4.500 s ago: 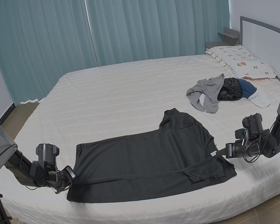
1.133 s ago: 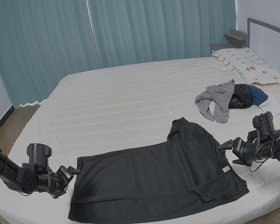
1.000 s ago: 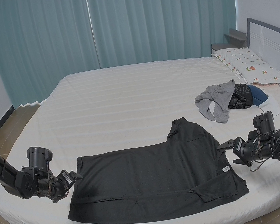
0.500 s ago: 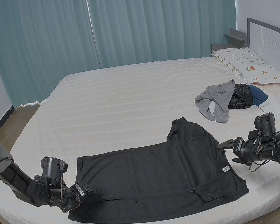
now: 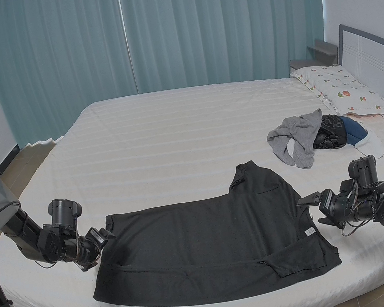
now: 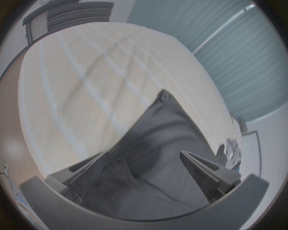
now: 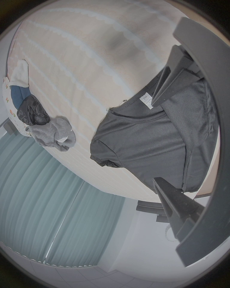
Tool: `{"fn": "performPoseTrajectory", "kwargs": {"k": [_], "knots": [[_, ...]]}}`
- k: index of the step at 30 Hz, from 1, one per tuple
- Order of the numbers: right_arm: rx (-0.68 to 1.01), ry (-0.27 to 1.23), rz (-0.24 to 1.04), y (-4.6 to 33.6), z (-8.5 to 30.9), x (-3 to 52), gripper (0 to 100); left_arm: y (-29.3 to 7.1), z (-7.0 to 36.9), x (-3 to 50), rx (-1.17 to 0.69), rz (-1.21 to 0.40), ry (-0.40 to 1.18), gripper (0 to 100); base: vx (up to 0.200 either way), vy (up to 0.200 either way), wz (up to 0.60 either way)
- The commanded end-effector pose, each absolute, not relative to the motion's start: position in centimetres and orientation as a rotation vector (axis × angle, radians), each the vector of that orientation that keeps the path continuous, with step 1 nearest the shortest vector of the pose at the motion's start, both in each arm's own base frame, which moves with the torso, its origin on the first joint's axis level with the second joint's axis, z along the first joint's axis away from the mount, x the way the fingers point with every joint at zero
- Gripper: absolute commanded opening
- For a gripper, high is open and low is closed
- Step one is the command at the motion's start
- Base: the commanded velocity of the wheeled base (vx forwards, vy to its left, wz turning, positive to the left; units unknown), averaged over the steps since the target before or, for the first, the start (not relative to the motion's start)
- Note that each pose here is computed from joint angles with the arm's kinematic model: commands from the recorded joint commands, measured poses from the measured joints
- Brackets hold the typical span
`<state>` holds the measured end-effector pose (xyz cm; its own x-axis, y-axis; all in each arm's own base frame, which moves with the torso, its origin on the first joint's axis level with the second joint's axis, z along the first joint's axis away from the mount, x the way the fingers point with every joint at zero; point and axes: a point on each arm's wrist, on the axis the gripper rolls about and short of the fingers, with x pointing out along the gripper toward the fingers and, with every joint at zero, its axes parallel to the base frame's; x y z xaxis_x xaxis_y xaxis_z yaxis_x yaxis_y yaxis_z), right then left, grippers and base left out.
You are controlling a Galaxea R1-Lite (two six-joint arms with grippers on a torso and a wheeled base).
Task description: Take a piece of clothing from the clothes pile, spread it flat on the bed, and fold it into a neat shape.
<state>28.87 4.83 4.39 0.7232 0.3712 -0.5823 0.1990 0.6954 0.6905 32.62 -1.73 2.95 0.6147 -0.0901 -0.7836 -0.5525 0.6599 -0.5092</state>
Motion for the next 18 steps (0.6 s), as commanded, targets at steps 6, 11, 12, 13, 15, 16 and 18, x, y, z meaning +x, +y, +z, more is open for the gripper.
{"fn": "performPoseTrajectory", "kwargs": {"k": [6,11,12,13,15,16,18], "knots": [[0.817,0.782,0.106,4.83,4.28,28.84,100,-0.67,2.99,32.66,-0.884,0.321,0.85,100,0.0,0.0,0.0],[0.817,0.779,0.107,4.83,4.37,28.83,100,-0.53,2.8,32.47,-0.887,0.323,0.858,100,0.0,0.0,0.0],[0.817,0.777,0.108,4.83,4.41,28.82,100,-0.53,2.8,32.47,-0.887,0.323,0.858,100,0.0,0.0,0.0],[0.818,0.777,0.106,4.78,4.43,28.79,100,-0.53,2.82,32.43,-0.887,0.323,0.858,100,0.0,0.0,0.0],[0.817,0.783,0.104,4.76,4.33,28.65,100,-0.53,2.88,32.38,-0.886,0.324,0.858,100,-0.2,0.0,0.0],[0.817,0.783,0.104,4.76,4.33,28.65,100,-0.53,2.87,32.37,-0.886,0.325,0.859,100,-0.2,0.0,0.0],[0.818,0.781,0.104,4.76,4.37,28.64,100,-0.53,2.86,32.35,-0.886,0.325,0.86,100,-0.2,0.0,0.0]]}}
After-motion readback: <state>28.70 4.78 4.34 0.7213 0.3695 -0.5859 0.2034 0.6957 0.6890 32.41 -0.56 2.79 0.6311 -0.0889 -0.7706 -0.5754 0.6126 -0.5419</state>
